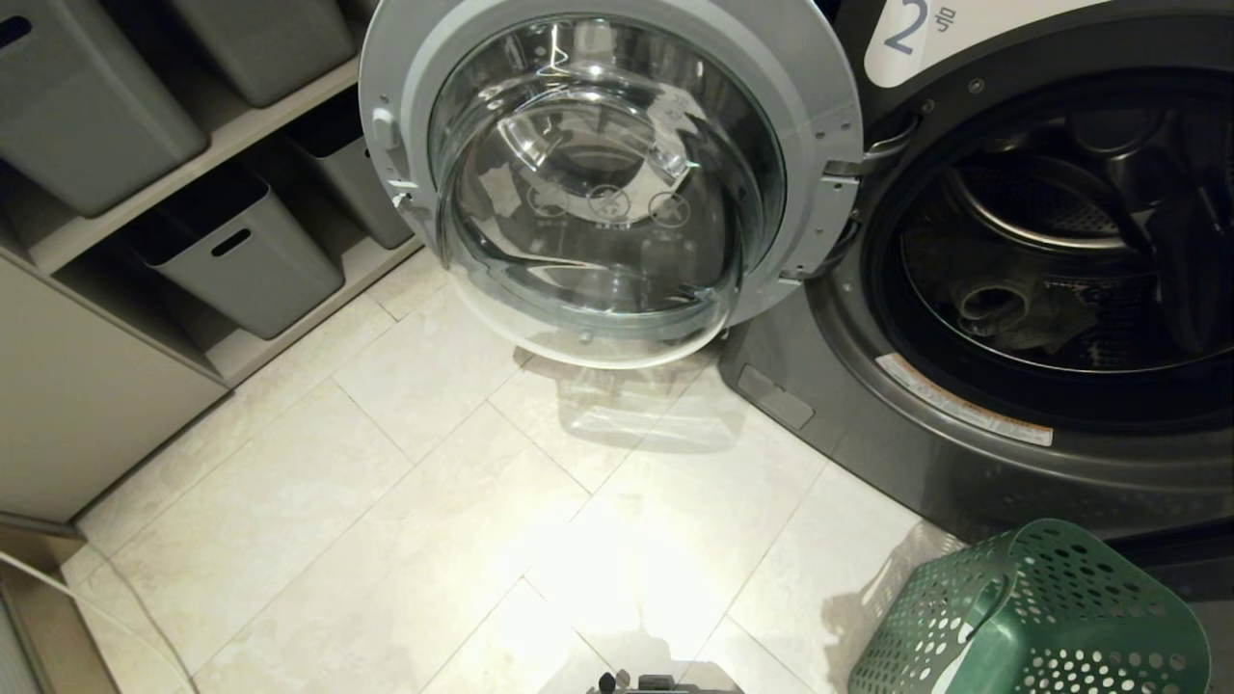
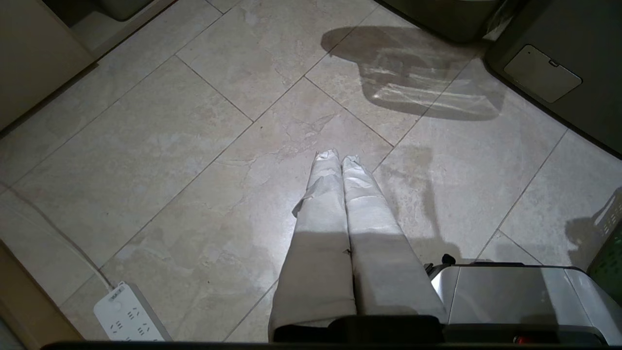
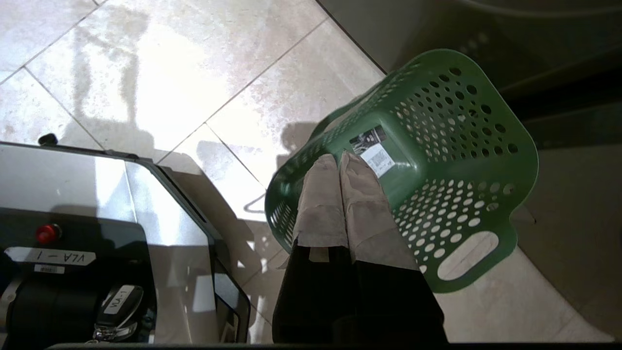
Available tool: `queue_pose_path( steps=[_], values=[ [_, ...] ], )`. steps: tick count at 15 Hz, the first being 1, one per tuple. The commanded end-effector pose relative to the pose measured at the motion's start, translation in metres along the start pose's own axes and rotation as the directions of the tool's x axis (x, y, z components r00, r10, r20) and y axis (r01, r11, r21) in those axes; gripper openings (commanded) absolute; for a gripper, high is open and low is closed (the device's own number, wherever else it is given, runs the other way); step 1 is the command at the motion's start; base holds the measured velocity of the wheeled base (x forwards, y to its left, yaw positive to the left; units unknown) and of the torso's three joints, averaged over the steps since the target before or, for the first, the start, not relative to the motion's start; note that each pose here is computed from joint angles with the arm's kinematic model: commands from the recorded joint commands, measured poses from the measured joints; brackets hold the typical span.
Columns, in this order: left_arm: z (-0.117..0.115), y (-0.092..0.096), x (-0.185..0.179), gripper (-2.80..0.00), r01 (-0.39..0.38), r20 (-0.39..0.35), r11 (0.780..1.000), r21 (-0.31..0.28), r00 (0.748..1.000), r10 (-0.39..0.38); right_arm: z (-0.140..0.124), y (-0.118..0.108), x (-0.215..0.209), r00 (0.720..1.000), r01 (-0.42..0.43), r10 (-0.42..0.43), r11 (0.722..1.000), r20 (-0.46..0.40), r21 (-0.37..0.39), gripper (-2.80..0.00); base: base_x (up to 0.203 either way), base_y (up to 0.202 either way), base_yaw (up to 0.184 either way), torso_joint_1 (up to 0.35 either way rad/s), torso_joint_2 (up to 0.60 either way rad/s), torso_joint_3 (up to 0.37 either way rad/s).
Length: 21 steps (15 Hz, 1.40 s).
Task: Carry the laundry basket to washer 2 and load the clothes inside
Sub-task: Close the washing machine door with the left hand
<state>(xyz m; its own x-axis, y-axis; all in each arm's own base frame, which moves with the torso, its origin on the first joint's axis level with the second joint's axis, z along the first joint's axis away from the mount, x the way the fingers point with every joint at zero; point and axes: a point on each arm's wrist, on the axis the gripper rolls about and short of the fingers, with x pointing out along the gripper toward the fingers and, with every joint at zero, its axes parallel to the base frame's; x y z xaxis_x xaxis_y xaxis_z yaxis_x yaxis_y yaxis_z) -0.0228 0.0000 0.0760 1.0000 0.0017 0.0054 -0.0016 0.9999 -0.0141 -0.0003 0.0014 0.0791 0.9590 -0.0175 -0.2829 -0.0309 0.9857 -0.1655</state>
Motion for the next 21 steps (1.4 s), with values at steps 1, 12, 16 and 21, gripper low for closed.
queue_pose_path(
  steps=[1, 12, 16, 21],
  values=[
    [0.000, 0.000, 0.000, -2.80, -0.001, -0.001, 1.000, -0.001, 1.000, 0.001, -0.002, 0.000, -0.004, 0.996, -0.070, 0.072, 0.997, 0.060, -0.034, -2.80, 0.000, 0.000, 0.000, 0.000, 0.00, 0.000],
    [0.000, 0.000, 0.000, -2.80, -0.001, -0.001, 1.000, -0.001, 1.000, 0.001, -0.010, 0.001, -0.020, 0.958, -0.016, 0.022, 1.000, 0.284, -0.026, -2.80, 0.000, 0.000, 0.000, 0.000, 0.00, 0.000],
    [0.000, 0.000, 0.000, -2.80, 0.000, -0.001, 1.000, 0.002, 1.000, 0.000, -0.010, 0.001, -0.020, 0.959, -0.016, 0.024, 0.999, 0.284, -0.029, -2.80, 0.000, 0.000, 0.000, 0.000, 0.00, 0.000],
    [-0.001, 0.000, 0.000, -2.80, 0.005, -0.007, 0.999, 0.032, 1.000, -0.005, -0.010, 0.001, -0.020, 0.958, -0.016, 0.025, 0.999, 0.285, -0.031, -2.80, 0.000, 0.000, 0.000, 0.000, 0.00, 0.000]
  ],
)
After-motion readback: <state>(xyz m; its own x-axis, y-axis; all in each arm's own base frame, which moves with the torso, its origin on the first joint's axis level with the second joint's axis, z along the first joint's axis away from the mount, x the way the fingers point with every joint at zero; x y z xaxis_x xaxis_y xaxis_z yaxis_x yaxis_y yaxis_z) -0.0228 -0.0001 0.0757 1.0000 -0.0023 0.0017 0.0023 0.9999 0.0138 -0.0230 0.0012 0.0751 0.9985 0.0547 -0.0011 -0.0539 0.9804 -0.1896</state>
